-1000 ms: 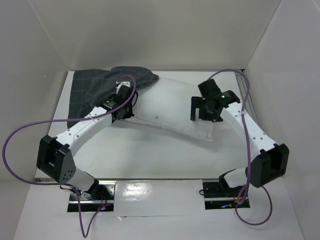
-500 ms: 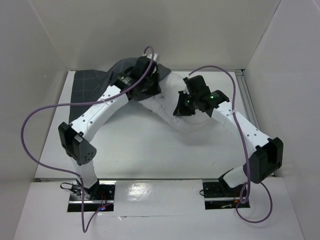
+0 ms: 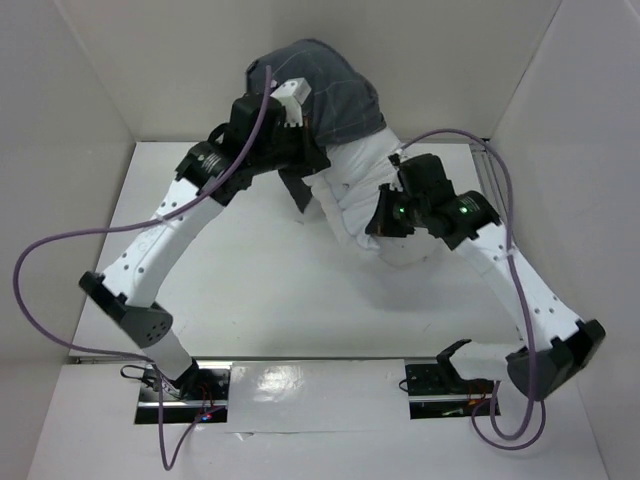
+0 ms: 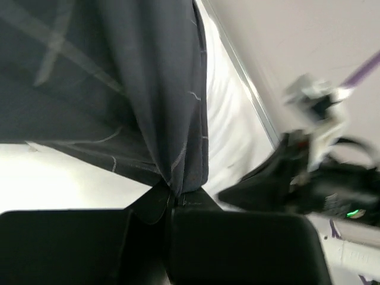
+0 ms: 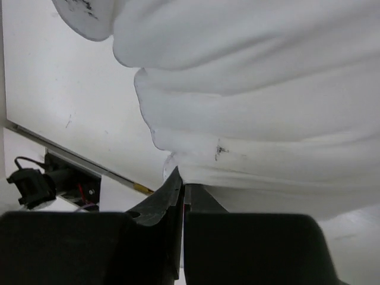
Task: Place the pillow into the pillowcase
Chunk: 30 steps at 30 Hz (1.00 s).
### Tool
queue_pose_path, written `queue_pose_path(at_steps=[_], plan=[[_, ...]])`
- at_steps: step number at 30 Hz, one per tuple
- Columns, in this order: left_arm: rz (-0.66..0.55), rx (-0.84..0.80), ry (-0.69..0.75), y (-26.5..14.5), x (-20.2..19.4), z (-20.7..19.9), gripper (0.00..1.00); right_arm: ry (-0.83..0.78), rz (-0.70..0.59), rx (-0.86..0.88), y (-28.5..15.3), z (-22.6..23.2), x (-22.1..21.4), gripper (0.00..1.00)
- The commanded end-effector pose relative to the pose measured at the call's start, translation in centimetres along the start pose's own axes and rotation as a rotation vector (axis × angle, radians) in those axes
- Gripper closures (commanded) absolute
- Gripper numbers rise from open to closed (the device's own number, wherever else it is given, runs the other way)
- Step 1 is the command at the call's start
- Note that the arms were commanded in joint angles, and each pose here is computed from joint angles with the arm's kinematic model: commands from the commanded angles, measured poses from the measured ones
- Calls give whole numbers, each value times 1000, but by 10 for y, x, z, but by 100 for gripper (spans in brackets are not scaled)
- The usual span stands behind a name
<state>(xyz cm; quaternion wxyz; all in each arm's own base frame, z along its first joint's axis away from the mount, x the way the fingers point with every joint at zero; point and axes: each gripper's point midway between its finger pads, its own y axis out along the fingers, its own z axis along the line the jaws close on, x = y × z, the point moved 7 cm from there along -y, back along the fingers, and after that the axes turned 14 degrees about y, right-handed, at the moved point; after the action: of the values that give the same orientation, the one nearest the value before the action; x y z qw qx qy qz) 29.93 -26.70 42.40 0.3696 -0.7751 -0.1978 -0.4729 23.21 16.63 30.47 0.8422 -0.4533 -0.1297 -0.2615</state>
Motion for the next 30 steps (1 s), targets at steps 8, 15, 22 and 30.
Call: queue_pose_path(at_steps=[8, 15, 22, 30], plan=[[156, -25, 23, -70, -50, -22, 100, -64, -223, 159, -91, 4, -2, 100], [72, -84, 23, -138, -26, -44, 100, -8, -226, 303, -152, 29, -6, 100], [110, -106, -16, -59, -27, 0, 100, 163, -207, -80, -51, 2, 29, 100], [257, 167, 51, 78, -29, 108, 19, 244, -287, -178, 54, -57, 172, 56]])
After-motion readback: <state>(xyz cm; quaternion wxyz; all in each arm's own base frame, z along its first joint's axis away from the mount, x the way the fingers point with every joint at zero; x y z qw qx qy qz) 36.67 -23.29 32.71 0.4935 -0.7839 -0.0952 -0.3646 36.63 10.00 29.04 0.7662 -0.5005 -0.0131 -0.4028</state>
